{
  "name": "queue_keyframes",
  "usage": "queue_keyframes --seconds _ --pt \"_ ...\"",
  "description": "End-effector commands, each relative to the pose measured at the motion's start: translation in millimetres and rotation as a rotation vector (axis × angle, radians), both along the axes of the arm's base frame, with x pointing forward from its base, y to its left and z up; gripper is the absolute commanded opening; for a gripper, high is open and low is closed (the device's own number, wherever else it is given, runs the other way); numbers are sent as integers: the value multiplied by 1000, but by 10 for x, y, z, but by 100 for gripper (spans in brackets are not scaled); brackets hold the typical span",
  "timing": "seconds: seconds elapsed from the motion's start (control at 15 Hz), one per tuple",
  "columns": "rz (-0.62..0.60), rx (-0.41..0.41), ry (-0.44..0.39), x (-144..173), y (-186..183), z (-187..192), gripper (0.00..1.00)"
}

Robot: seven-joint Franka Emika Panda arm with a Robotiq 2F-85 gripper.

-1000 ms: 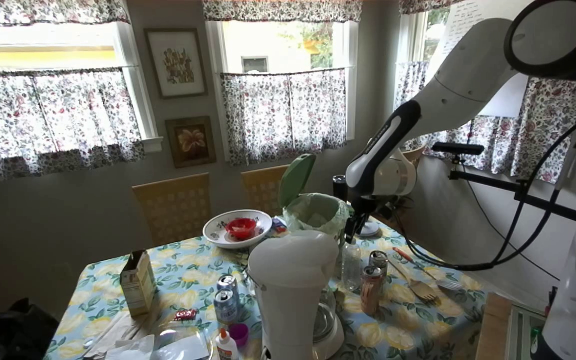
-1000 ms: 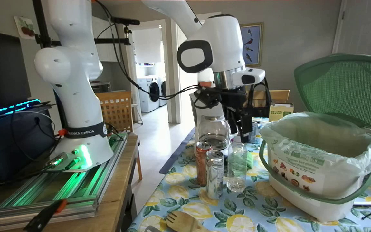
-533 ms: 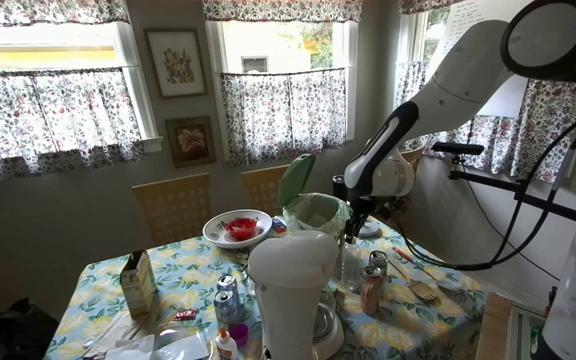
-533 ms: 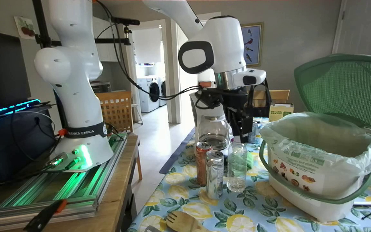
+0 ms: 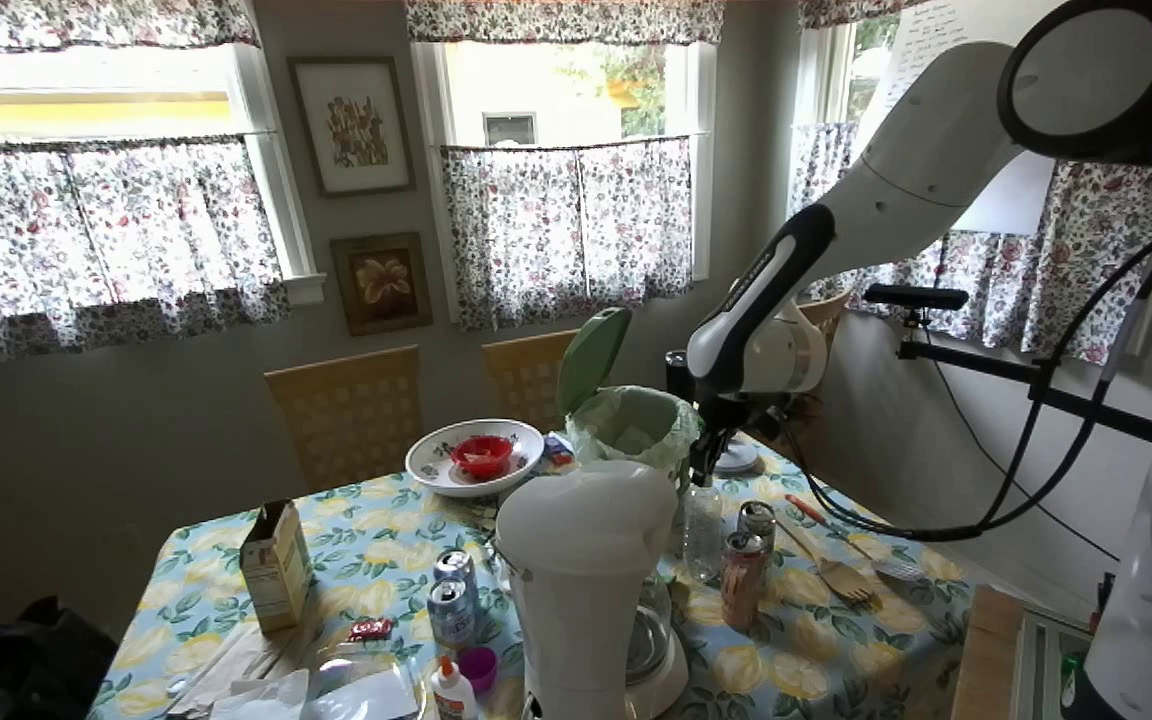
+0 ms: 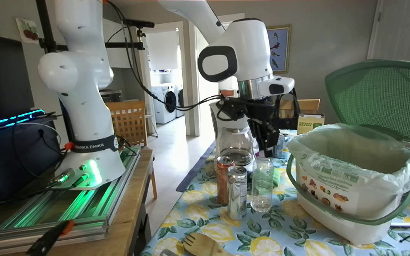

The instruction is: Put the plastic bottle on top of the cans

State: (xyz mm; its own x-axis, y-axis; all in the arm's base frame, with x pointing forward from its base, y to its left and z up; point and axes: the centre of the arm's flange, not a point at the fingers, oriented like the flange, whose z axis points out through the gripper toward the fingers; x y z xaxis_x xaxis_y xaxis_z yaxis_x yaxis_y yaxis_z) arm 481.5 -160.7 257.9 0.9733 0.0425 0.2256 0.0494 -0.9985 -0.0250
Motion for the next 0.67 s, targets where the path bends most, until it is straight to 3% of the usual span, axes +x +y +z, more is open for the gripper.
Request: queue_keyframes --seconds 0.0,0.6 --pt "-3 16 -3 38 13 64 8" --pt "34 -15 -61 -12 306 762 8"
